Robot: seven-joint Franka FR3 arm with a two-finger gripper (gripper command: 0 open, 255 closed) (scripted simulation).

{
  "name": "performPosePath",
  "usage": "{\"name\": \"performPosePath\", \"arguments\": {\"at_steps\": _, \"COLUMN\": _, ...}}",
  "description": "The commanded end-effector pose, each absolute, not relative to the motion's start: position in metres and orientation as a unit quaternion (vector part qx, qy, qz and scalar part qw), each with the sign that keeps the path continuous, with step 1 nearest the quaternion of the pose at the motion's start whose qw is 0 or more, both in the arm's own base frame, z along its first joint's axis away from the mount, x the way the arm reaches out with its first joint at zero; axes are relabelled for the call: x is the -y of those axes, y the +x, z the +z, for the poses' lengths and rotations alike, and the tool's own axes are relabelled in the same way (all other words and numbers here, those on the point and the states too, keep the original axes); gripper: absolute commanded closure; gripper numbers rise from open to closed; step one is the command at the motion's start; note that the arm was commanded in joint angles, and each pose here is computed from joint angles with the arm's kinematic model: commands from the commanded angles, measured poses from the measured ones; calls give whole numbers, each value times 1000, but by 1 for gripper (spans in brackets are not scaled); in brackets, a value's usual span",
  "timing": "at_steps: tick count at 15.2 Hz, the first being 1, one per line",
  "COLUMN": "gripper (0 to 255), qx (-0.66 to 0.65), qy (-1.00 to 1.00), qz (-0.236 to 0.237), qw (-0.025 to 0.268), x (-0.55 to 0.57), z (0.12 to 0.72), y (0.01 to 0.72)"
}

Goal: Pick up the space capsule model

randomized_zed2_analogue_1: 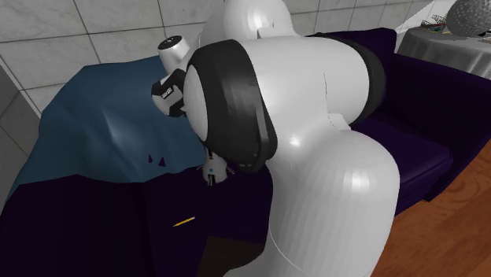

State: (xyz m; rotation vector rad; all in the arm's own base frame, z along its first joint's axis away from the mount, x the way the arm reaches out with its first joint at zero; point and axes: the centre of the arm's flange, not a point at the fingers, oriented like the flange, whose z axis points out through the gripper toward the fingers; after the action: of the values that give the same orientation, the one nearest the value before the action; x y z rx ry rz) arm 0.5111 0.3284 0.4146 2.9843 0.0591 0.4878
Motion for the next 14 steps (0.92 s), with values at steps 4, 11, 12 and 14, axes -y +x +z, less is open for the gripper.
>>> {"name": "performPosePath", "arguments": {"at_steps": 4, "gripper": 0, "qx": -20, "qy": 985, "qz": 161, "qw": 58, "x": -329, "z": 396, "y": 511}}
{"name": "performPosePath", "arguments": {"at_steps": 11, "gripper": 255, "qx": -20, "qy": 985, "qz": 161, "qw": 58, "x": -330, "z": 396, "y": 510}}
{"name": "performPosePath", "arguments": {"at_steps": 12, "gripper": 255, "qx": -20, "qy": 985, "qz": 161, "qw": 58, "x": -330, "z": 396, "y": 510}}
{"name": "performPosePath", "arguments": {"at_steps": 14, "gripper": 255, "qx": -20, "qy": 985, "qz": 161, "qw": 58, "x": -329, "z": 396, "y": 511}}
